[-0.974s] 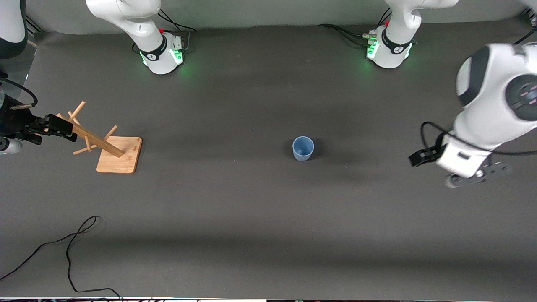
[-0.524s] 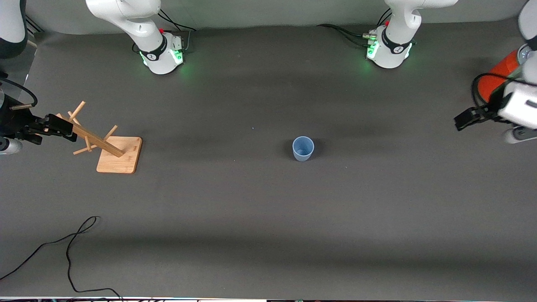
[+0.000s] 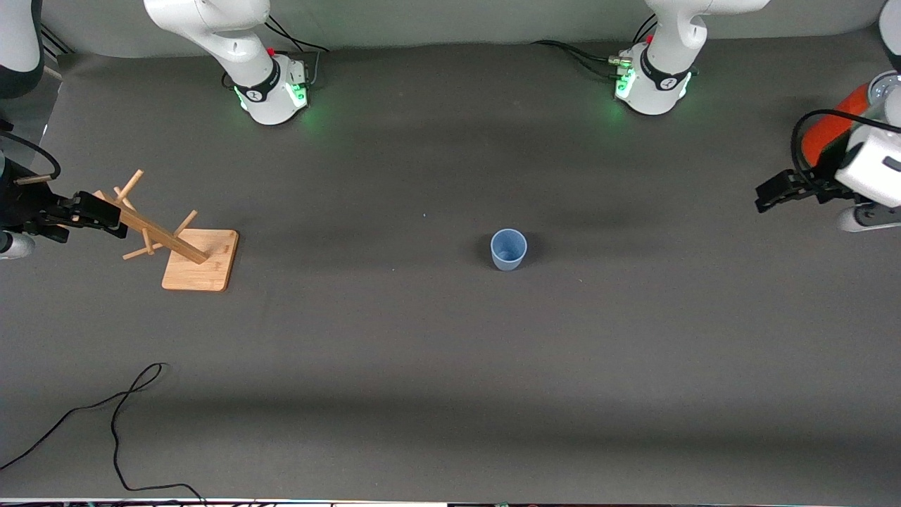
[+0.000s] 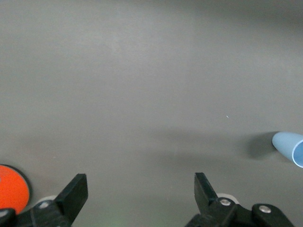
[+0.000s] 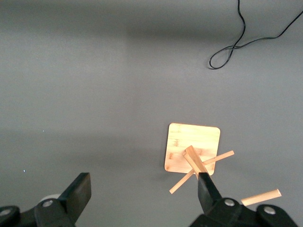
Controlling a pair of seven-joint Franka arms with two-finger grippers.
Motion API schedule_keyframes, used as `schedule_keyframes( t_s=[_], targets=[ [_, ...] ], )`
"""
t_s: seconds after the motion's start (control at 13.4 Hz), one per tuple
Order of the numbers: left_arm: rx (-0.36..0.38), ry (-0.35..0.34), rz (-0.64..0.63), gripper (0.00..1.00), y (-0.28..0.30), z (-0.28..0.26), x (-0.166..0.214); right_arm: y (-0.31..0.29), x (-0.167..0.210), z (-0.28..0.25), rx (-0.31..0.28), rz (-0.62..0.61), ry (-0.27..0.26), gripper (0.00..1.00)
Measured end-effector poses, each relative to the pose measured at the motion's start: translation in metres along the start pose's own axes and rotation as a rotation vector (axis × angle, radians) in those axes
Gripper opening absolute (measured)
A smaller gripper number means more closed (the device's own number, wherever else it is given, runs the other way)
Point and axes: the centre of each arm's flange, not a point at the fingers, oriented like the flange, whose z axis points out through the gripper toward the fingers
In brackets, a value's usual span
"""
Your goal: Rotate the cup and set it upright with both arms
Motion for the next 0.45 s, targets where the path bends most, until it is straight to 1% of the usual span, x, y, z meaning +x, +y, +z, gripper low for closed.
schedule_keyframes(
  t_s=[0.45],
  targets=[
    [0.002, -0.003, 0.006, 1.0, 0.0031, -0.0003, -0.0002, 0.0, 0.0, -0.0002, 0.0, 0.0, 0.0, 1.0]
  ],
)
